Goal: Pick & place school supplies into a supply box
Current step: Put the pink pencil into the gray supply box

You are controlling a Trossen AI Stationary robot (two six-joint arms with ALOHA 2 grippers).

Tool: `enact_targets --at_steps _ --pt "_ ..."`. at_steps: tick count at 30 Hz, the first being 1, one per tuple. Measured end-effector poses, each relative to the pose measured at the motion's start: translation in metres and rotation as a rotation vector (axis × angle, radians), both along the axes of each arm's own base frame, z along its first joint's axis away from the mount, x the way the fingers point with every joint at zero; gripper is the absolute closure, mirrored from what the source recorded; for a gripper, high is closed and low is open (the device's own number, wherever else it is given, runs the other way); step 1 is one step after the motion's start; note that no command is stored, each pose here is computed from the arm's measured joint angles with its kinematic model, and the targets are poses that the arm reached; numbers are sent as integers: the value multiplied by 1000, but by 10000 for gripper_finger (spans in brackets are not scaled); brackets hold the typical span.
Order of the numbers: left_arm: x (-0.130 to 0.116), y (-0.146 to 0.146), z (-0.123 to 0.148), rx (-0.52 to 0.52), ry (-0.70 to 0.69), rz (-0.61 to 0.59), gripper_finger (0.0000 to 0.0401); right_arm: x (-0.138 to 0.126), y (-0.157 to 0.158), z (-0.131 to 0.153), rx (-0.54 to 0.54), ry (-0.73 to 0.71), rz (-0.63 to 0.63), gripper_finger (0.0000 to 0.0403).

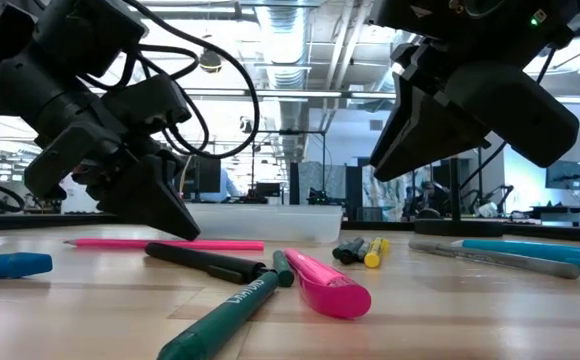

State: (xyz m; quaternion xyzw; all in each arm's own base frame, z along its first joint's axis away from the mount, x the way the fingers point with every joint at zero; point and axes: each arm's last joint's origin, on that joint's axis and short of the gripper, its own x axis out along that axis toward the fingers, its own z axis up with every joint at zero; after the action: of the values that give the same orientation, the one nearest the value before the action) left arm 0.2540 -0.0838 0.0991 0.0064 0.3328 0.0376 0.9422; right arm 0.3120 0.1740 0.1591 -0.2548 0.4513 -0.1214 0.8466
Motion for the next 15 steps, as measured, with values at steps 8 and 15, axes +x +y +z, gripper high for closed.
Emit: enact_targets --at_steps 8,15 --pt "-4 -3 -2 -62 66 -12 400 0 0 0 -1 2 0 294" --pt "-11 -13 -5 -64 96 -1 378 0 0 0 -1 2 0 294"
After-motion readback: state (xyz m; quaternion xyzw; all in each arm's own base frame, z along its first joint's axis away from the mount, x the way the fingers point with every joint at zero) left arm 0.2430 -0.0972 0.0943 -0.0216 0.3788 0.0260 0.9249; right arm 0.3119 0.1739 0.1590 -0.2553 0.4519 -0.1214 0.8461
